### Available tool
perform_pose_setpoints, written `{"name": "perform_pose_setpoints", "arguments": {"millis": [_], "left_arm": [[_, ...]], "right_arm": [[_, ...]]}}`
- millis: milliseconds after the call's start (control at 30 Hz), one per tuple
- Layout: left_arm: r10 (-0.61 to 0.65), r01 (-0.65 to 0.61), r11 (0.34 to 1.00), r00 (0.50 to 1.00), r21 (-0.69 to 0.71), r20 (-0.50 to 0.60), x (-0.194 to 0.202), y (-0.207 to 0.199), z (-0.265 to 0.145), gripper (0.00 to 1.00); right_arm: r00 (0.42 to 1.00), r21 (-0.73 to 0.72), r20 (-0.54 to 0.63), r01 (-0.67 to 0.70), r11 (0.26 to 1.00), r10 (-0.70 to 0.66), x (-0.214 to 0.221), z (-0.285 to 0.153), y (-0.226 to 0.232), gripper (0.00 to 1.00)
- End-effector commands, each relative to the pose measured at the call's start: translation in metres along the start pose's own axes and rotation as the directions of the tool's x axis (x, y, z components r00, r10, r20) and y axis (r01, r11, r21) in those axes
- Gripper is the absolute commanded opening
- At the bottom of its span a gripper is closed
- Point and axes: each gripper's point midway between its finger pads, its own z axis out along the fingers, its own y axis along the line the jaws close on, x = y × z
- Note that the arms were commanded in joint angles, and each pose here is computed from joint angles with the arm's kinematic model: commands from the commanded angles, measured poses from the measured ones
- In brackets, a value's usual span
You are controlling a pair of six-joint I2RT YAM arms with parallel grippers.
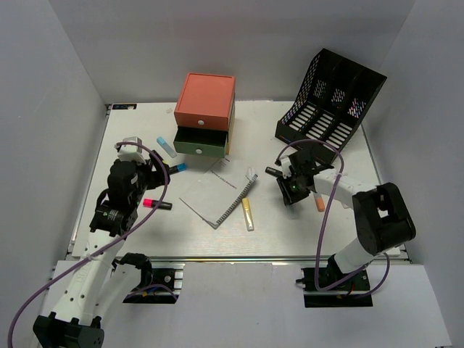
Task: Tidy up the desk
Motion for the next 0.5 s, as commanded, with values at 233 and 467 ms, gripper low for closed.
{"name": "perform_pose_setpoints", "arguments": {"millis": [233,467], "left_arm": [[0.004,-0.004,1.0,1.0,0.001,0.01,0.0,0.001,-0.001,0.87],[0.008,-0.01,0.999,1.0,0.043,0.027,-0.003,-0.005,-0.003,0.87]], "right_arm": [[0.98,0.047,0.021,0.198,0.979,-0.199,-0.007,-0.037,-0.007,0.0],[0.772,-0.147,0.37,0.599,0.787,-0.518,-0.107,-0.124,0.069,0.0]]}}
